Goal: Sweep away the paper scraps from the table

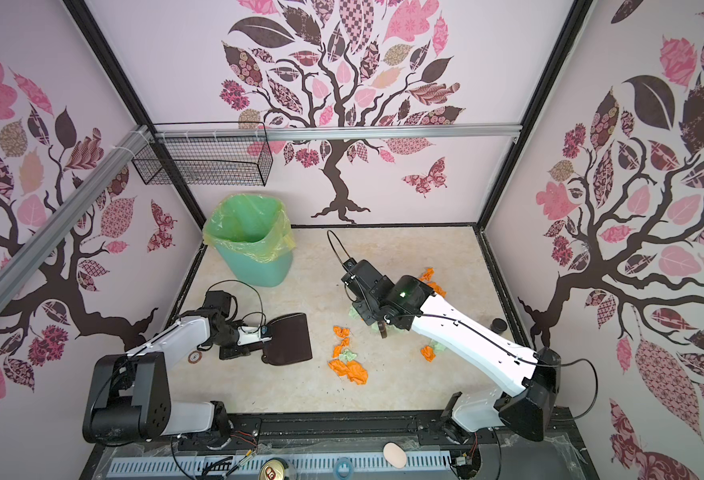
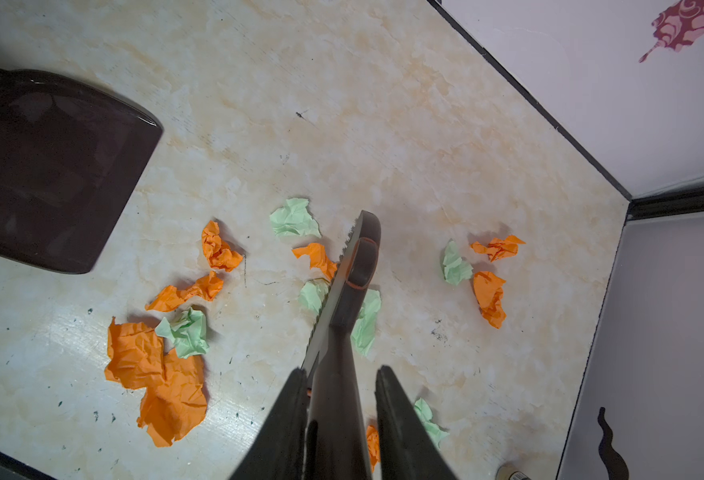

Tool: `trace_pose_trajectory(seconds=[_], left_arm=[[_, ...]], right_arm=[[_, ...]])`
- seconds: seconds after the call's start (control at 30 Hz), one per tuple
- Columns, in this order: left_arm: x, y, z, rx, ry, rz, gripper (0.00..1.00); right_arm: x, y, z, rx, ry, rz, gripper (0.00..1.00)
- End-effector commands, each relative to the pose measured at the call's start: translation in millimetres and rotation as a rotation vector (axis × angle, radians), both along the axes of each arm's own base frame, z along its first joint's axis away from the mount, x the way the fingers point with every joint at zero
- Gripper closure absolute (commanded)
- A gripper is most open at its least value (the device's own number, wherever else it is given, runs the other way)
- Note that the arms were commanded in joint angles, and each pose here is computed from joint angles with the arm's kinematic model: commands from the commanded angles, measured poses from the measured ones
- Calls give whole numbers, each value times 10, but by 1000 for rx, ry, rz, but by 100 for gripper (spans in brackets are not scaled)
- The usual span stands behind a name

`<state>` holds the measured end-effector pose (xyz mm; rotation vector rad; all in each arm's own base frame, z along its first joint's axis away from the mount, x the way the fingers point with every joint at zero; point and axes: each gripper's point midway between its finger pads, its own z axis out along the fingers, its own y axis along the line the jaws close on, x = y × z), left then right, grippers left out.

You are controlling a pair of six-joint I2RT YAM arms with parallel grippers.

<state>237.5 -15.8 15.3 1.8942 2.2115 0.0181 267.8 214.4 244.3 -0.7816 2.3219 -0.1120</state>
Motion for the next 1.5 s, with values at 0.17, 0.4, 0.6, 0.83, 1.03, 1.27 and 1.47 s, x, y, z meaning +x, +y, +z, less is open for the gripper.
trace_pose_trajectory(seconds=[0.17, 0.4, 0.6, 0.83, 1.03, 1.27, 1.47], left_arm=[[-236, -29, -243, -11, 62, 28, 67], [-318, -58, -120, -29, 68, 46, 72], [-440, -144, 174, -80, 84, 59, 74], [-648, -144, 321, -75, 116, 43, 75], [-683, -89, 314, -23, 79, 10, 77], [-488, -154, 310, 104, -13, -57, 78], [-312, -254, 349, 149, -31, -32, 78]], right_arm=[[-37, -54, 177, 63, -36, -16, 100], [-37, -77, 149, 47, -33, -24, 100], [118, -249, 162, -79, -58, -97, 100], [464, -366, 179, -326, -52, -133, 100], [640, -344, 37, -518, 26, -111, 100], [563, -404, -200, -569, 138, -91, 100], [504, -325, -345, -490, 184, -90, 100]])
